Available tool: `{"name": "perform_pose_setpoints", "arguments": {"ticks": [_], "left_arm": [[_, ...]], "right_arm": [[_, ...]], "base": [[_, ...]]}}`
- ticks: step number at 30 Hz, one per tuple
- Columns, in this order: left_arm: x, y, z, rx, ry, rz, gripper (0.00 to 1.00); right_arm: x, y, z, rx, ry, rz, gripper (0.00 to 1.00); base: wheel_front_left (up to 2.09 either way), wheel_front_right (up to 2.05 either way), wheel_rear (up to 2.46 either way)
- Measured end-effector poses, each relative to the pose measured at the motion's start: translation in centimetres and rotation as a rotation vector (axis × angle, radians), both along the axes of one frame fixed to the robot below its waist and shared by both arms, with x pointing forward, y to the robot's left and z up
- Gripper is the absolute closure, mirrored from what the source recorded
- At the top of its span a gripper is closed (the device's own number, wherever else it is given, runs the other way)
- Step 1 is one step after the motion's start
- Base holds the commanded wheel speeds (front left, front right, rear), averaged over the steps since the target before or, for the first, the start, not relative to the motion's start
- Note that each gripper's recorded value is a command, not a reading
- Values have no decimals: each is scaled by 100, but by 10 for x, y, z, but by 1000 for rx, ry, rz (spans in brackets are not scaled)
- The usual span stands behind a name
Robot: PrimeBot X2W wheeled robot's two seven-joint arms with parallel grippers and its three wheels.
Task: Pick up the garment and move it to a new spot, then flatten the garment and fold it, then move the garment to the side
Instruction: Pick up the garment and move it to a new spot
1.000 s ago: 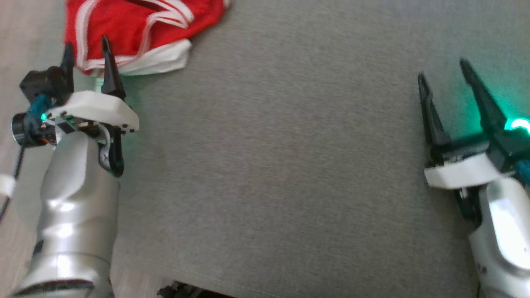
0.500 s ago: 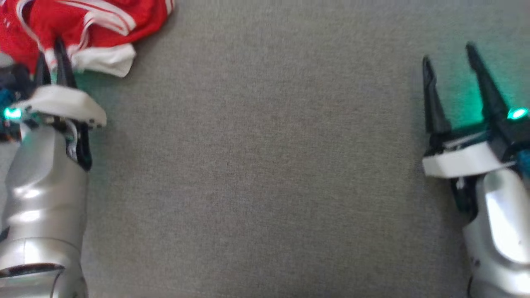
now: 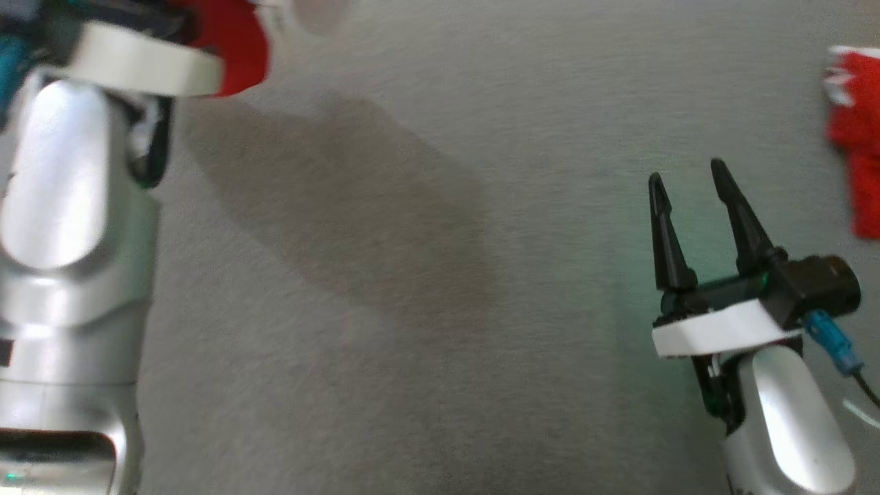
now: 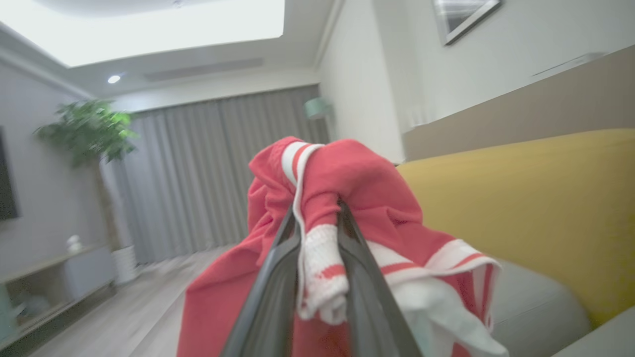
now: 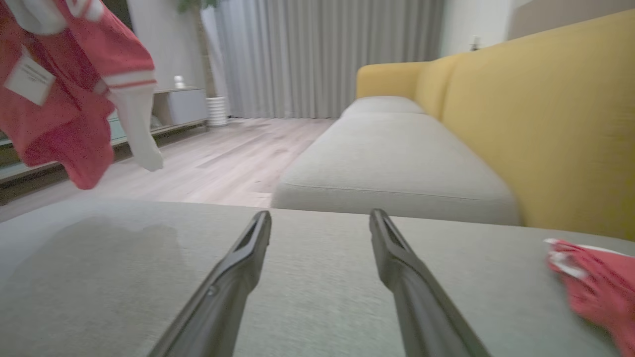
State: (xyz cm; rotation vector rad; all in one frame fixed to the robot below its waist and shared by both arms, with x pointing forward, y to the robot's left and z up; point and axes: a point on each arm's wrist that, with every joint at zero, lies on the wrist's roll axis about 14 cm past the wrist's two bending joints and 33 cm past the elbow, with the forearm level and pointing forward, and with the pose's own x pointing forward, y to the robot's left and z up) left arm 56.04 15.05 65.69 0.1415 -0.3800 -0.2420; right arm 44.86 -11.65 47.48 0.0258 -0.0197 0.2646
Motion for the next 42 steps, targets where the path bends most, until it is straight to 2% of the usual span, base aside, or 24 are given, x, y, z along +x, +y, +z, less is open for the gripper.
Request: {"name": "perform_pose_setpoints", "arguments": {"ticks": [4,8,12,14,15,16,17,20,23,25,26,27,28,29,35,42], "left_arm": [[-19,-89,52,15,-111,-233,100],[-40,-156,67,-21,-125,-422,100],[-46,-201,30,-21,-25,-541,100],[-47,-215,-19,-3,93,-574,100],[-49,-218,-51,4,166,-582,96],[-51,-217,-88,21,252,-580,56],[-56,-213,-125,37,336,-571,0],[-77,-185,-218,52,543,-485,0],[-95,-161,-255,2,646,-375,0],[-96,-151,-245,-80,626,-301,0],[-96,-151,-245,-80,626,-301,0],[-98,-138,-222,-177,568,-236,0],[-101,-129,-212,-219,544,-199,0],[-114,-102,-203,-264,512,-113,0],[-163,-49,-196,-270,482,36,0],[-199,-21,-165,-289,385,110,0]], "right_arm": [[-24,-34,13,-6,-19,-96,0],[-40,-61,29,9,-53,-177,0],[-52,-81,33,21,-57,-236,0],[-55,-86,29,22,-42,-251,0],[-55,-87,25,24,-30,-255,0],[-55,-87,20,24,-16,-257,0],[-55,-87,15,22,-2,-257,0],[-54,-87,3,21,35,-259,0],[-52,-86,0,24,40,-259,0],[-50,-84,1,31,37,-254,0],[-50,-84,1,31,37,-254,0],[-49,-78,0,37,37,-239,0],[-50,-74,-1,41,40,-228,0],[-55,-67,-4,49,53,-209,0],[-71,-49,-9,65,74,-164,0],[-88,-26,-8,104,81,-102,0]], "base": [[0,0,0],[0,0,0],[0,0,0],[0,0,0],[0,0,0],[0,0,0],[0,0,0],[0,0,0],[0,0,0],[0,0,0],[0,0,0],[0,0,0],[0,0,0],[0,0,0],[0,0,0],[0,0,0]]}}
